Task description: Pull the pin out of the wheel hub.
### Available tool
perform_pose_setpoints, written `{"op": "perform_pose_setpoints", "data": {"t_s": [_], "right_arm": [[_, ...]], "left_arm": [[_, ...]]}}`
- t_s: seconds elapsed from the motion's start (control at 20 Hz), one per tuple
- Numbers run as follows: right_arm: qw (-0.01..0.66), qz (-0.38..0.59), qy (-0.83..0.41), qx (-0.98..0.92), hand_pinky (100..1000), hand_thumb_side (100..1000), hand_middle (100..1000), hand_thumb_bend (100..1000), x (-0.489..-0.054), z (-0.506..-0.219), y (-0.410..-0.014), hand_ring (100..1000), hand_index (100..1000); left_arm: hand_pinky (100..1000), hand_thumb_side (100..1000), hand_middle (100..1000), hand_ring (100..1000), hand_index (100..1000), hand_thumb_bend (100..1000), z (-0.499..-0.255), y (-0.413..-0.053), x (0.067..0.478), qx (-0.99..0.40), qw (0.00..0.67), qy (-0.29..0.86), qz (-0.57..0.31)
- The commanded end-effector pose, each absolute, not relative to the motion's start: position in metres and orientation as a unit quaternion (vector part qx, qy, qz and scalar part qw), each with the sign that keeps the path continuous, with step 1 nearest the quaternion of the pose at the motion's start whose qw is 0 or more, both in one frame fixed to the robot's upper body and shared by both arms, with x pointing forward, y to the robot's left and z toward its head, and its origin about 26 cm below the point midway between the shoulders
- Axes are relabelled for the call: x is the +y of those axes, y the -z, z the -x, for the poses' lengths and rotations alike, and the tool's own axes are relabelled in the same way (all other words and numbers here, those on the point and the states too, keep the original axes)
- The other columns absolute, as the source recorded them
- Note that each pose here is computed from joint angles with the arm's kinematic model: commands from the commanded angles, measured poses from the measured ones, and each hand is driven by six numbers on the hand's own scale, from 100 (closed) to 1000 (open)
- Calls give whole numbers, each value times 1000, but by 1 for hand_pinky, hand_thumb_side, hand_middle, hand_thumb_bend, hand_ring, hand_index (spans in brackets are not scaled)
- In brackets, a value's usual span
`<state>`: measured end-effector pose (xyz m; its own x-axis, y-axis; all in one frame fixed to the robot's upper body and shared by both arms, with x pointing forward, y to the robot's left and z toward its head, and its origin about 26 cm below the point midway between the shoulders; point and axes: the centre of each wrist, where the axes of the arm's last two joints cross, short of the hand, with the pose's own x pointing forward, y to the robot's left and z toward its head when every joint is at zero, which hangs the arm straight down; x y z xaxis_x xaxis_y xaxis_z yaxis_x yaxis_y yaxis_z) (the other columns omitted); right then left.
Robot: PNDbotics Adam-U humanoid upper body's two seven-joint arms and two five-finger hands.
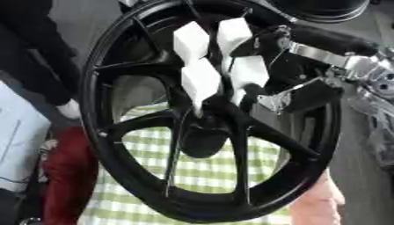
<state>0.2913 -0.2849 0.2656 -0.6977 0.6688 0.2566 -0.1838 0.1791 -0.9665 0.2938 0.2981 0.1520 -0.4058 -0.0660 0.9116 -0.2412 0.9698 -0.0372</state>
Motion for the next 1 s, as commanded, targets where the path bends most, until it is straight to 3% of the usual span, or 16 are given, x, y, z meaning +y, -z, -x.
{"op": "perform_pose_setpoints", "data": {"t_s": [0.05,0.4,1.0], "right_arm": [[345,180,-619,-682,960,259,670,100,-284,-289,-272,790,835],[360,182,-624,-670,947,265,637,103,-284,-289,-268,758,834],[393,166,-618,-661,804,188,521,100,-286,-289,-266,597,794]], "left_arm": [[554,902,877,858,718,238,-293,-158,298,-841,529,-75,-90],[555,902,877,860,717,238,-293,-159,299,-841,528,-75,-91],[557,905,876,863,715,237,-294,-158,298,-840,530,-74,-90]]}}
